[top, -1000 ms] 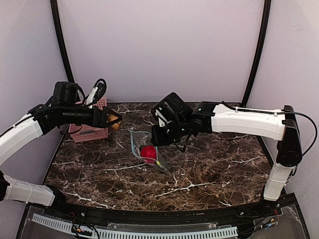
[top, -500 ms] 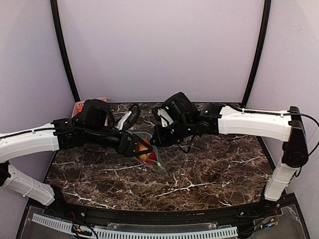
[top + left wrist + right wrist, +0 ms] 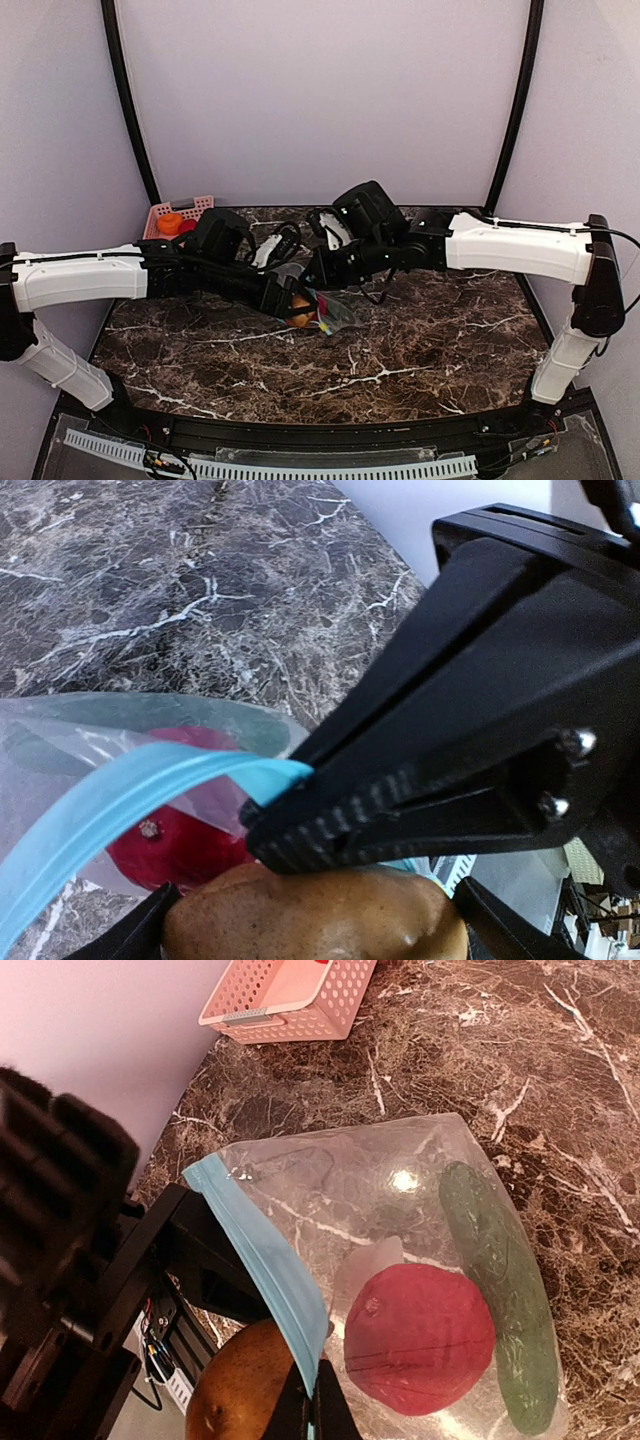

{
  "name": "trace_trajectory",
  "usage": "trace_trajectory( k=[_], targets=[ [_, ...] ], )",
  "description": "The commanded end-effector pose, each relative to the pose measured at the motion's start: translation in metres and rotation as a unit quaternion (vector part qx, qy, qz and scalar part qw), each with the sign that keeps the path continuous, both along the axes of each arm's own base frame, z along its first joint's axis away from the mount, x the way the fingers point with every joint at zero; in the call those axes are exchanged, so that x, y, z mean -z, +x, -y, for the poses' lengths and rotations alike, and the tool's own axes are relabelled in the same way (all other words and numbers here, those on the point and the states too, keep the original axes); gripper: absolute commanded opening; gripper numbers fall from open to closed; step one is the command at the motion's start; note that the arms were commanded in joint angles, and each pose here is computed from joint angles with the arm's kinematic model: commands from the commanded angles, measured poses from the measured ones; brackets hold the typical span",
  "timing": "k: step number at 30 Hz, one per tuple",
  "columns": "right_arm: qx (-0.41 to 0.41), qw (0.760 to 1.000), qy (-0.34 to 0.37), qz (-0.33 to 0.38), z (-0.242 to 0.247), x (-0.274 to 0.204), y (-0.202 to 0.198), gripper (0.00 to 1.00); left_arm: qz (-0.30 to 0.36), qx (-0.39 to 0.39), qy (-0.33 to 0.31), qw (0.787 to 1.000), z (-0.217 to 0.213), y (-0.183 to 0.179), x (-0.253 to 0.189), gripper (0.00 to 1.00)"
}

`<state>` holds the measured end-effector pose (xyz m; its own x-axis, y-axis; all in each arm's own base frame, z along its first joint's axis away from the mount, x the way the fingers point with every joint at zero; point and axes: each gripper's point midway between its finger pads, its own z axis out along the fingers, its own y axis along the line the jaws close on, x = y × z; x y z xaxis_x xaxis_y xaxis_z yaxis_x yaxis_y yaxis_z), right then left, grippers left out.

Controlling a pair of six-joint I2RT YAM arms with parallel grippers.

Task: Place the food in the zip-top bag and seal the zipper
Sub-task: Place the fake vegetable in the zipper food storage bag.

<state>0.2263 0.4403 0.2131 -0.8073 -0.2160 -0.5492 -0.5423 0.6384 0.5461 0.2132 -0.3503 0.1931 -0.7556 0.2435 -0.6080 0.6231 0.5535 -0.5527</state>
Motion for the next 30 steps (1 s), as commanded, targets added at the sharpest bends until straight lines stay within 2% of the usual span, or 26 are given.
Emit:
trace_trajectory(
  k=[1, 10, 16, 25, 30],
  targets=[
    [-0.034, 0.998, 0.042, 0.01, -0.01, -0.02, -0.011, 0.0, 0.024, -0.046, 0.034, 0.998, -0.008, 0.019, 0.002, 0.74],
    [-0.042, 0.998, 0.04, 0.003, -0.013, -0.013, -0.014, 0.0, 0.071, -0.123, 0.072, 0.987, -0.025, 0.048, 0.005, 0.75],
    [-0.047, 0.998, 0.04, -0.003, -0.014, -0.009, -0.016, 0.0, 0.105, -0.159, 0.054, 0.98, -0.029, 0.063, -0.012, 0.76],
    [-0.061, 0.997, 0.054, -0.013, -0.02, -0.007, -0.022, 0.0, 0.094, -0.233, 0.051, 0.967, -0.037, 0.081, -0.009, 0.79],
    [-0.039, 0.998, 0.041, -0.015, -0.013, -0.001, -0.019, 0.0, 0.1, -0.244, 0.051, 0.963, -0.043, 0.082, -0.013, 0.8]
  ],
)
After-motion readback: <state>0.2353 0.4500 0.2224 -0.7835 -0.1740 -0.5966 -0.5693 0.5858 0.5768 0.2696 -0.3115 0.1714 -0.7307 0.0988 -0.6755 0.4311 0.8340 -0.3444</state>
